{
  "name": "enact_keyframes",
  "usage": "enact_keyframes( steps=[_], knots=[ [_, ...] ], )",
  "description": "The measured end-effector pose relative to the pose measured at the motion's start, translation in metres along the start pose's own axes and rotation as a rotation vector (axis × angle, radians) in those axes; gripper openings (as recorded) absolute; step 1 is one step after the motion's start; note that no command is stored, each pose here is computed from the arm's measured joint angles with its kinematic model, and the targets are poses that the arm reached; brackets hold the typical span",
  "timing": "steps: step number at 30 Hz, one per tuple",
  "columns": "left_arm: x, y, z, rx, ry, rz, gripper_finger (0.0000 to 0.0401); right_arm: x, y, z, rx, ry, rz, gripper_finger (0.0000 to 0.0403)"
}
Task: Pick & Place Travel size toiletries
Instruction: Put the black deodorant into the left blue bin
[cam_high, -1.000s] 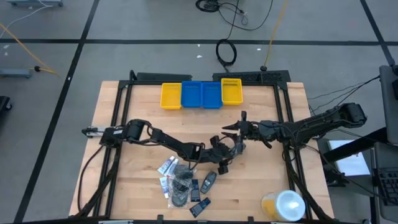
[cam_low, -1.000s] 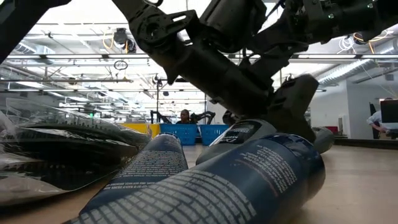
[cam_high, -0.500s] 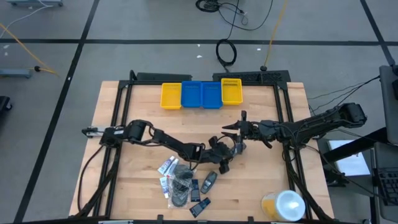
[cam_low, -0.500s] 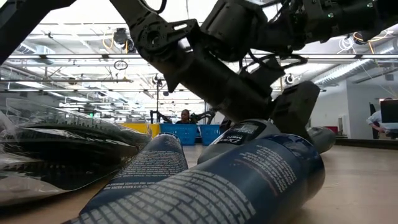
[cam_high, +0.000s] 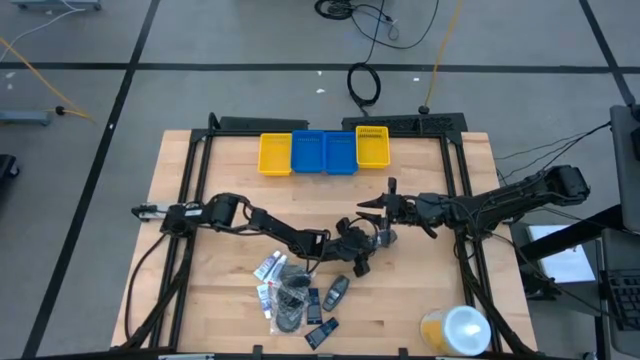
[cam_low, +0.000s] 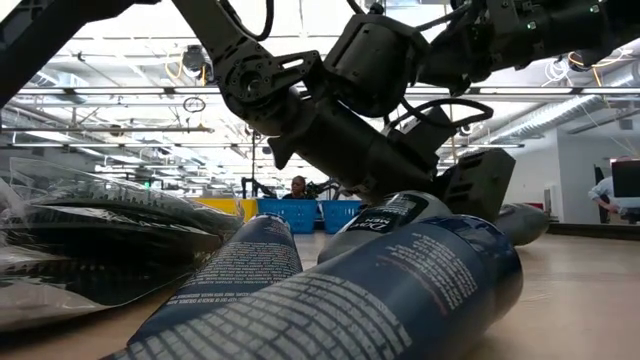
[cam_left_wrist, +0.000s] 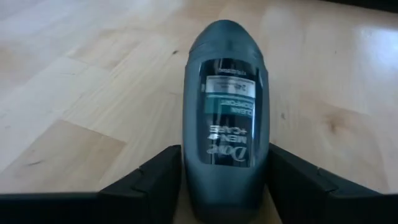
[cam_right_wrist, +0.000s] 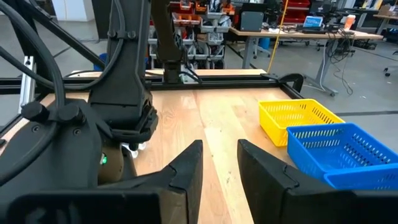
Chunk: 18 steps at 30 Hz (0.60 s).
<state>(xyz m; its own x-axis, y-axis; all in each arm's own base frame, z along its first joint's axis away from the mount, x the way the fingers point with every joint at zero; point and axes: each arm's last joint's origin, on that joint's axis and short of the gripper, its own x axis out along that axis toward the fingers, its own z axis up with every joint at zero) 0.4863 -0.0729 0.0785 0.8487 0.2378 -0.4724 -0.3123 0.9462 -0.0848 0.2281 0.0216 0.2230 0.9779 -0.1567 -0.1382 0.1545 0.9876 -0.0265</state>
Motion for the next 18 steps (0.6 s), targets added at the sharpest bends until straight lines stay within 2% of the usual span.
enact_keyframes(
  steps=[5,13,18],
  knots=[
    [0.0018,0.0057,0.0005,0.000,0.037,-0.023,0.0146,0.0000,0.0000,0.0000,0.000,0.000,-0.001,0.0094],
    [0.0009,0.0013,0.0002,0.099,0.026,-0.065,0.0147,0.0000,0.0000,-0.0001,0.000,0.001,0.000,0.0094],
    [-0.0022,-0.0001,0.0024,0.115,0.037,-0.064,0.0147,0.0000,0.0001,-0.0001,-0.003,0.001,0.002,0.0096]
  ],
)
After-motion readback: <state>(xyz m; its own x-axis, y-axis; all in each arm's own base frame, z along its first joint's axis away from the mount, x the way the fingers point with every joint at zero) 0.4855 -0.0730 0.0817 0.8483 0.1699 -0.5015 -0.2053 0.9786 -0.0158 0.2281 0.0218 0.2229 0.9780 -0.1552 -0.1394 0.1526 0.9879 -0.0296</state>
